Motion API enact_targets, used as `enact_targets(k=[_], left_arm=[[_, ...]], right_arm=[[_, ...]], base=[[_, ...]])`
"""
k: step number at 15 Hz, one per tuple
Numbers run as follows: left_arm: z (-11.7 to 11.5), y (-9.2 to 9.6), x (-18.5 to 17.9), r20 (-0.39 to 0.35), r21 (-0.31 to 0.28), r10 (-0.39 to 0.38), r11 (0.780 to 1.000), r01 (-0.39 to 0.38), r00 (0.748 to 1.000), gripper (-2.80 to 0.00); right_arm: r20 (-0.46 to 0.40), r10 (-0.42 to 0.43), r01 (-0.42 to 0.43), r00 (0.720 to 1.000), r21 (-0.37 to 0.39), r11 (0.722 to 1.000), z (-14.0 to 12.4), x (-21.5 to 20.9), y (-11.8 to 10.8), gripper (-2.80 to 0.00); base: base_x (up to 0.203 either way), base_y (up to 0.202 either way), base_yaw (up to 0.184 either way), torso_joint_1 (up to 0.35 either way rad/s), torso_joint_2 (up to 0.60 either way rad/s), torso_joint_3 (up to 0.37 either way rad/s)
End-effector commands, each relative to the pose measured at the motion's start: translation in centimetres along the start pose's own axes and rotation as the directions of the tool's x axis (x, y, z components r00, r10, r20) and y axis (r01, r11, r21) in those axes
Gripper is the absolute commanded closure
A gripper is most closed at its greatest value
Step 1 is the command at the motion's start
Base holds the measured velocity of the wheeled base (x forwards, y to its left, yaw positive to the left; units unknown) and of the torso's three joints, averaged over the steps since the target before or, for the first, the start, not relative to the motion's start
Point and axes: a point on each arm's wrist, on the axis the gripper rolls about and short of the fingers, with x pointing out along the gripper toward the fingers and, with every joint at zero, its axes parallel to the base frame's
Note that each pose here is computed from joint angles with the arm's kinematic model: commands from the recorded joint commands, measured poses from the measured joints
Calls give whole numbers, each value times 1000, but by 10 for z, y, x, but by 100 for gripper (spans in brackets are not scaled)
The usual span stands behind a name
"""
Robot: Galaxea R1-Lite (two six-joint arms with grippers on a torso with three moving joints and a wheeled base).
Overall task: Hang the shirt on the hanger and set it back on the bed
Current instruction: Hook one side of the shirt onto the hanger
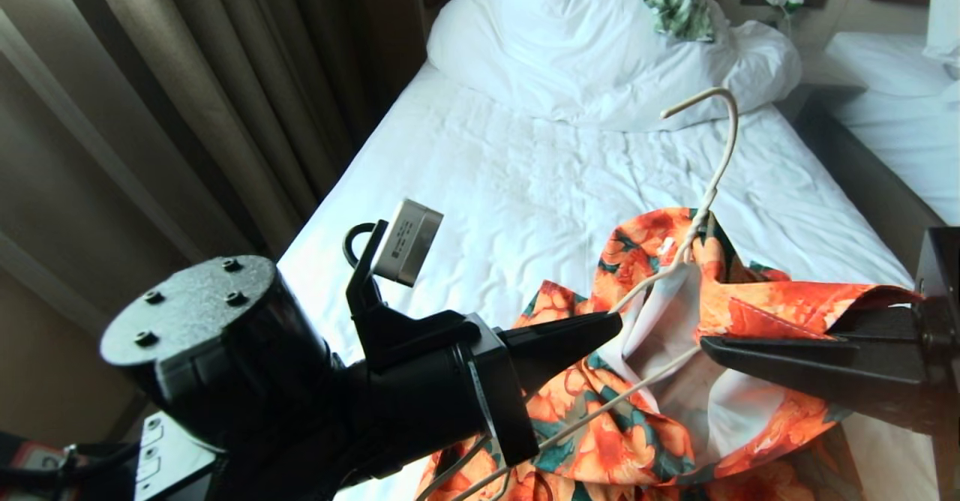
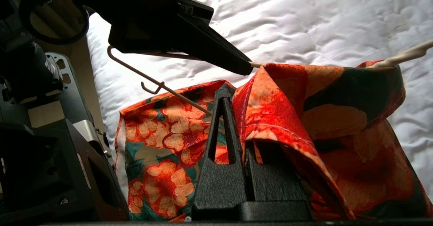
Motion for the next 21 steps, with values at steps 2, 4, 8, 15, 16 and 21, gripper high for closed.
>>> enact_targets(k=[2, 4, 8, 15, 16, 21], left_arm=[[4, -3, -3, 16, 1, -12, 1000, 12, 1000, 0], [5, -2, -3, 19, 0, -7, 1000, 7, 1000, 0], [17, 6, -8, 67, 16, 20, 1000, -21, 998, 0], [20, 7, -9, 78, 20, 25, 999, -26, 997, 0], [20, 8, -8, 79, 20, 27, 999, -29, 997, 0], [33, 12, -14, 125, 35, 45, 998, -50, 991, 0]], right_arm=[[-14, 5, -5, 1000, -1, 1000, -1, 5, 1, 0], [-14, 3, -3, 1000, 1, 1000, -1, 2, 1, 0], [-62, 11, -11, 998, 5, 1000, -9, -25, 0, 0], [-56, 15, -13, 998, 37, 999, -9, -34, 0, -280], [-48, 13, -11, 999, 44, 999, -8, -36, 0, -280], [-39, 10, -4, 999, 134, 991, -6, -57, -3, -280]], base=[[0, 0, 0, 0, 0, 0], [0, 0, 0, 0, 0, 0], [0, 0, 0, 0, 0, 0], [0, 0, 0, 0, 0, 0], [0, 0, 0, 0, 0, 0], [0, 0, 0, 0, 0, 0]])
